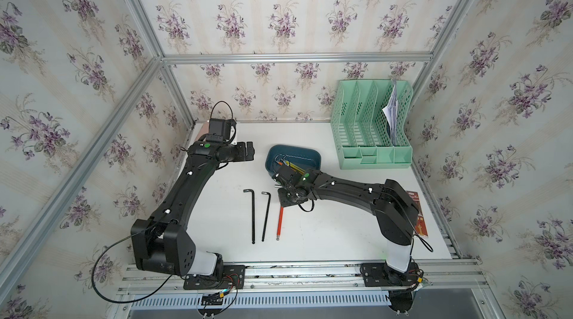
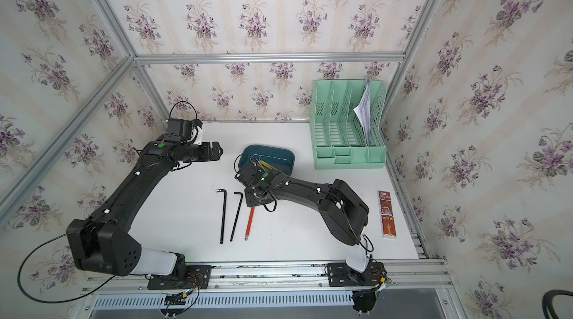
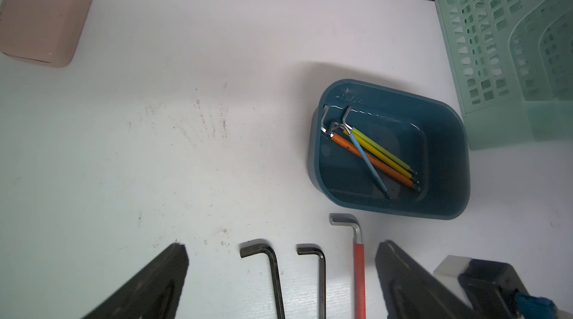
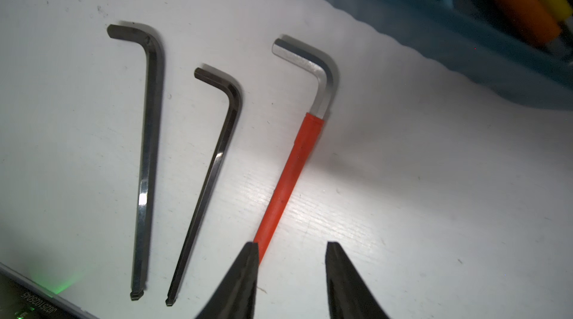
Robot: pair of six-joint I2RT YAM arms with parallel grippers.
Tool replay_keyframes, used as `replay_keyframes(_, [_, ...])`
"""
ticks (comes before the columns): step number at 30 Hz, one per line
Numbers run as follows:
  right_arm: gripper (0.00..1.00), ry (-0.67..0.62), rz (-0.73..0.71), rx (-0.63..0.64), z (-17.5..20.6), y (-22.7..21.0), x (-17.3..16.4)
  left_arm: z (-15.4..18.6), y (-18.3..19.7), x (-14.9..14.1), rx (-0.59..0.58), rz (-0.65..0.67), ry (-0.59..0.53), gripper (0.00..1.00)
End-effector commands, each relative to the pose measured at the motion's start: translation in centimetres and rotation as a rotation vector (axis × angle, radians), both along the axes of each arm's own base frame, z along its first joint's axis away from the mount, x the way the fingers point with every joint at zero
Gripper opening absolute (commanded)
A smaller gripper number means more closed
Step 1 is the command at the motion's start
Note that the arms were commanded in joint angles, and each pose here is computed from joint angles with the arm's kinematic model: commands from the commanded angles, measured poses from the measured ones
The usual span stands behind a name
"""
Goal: Put the hex key on the desktop into the storage box
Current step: Adjust the Allen key at the center of the board.
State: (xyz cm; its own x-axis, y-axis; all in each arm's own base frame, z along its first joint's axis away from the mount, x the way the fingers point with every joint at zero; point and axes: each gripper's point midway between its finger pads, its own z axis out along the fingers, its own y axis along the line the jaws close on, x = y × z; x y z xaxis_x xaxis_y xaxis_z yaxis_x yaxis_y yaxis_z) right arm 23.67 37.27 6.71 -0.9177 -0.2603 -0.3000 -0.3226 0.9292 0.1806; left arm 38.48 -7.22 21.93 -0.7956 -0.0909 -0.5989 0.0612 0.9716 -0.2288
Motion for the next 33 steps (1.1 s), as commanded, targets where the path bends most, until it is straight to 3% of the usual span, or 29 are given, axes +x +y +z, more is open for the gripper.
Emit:
replay_keyframes(1, [0.4, 0.006, -0.038, -0.033, -1.3, 0.0, -0.3, 0.1, -1.0, -0.2, -0.059, -0.029, 0.017, 0.99])
replay_keyframes(6, [0.4, -0.005, -0.041, -0.042, -2.2, 1.3, -0.5, 0.6, -0.6, -0.5, -0.044, -0.015, 0.008, 0.99])
replay_keyframes(12, [0.4, 0.002, -0.1, -0.165, -4.8, -0.7, -0.9, 2.1, -0.6, -0.8, -0.069, -0.012, -0.05, 0.99])
replay_keyframes(17, [0.4, 0.016, -0.101, -0.18, -6.1, -1.2, -2.1, 1.5, -0.7, -1.0, -0.071, -0.014, -0.026, 0.99])
replay_keyframes(25, [0.43, -0.028, -0.136, -0.207, -4.5, -5.4, -2.6, 2.0, -0.2, -1.7, -0.031, -0.022, -0.029, 0.99])
replay_keyframes(33, [0.43, 0.002, -0.075, -0.16, -3.9, -3.7, -2.8, 2.2, 0.8, -2.4, 0.018, -0.007, -0.055, 0.99])
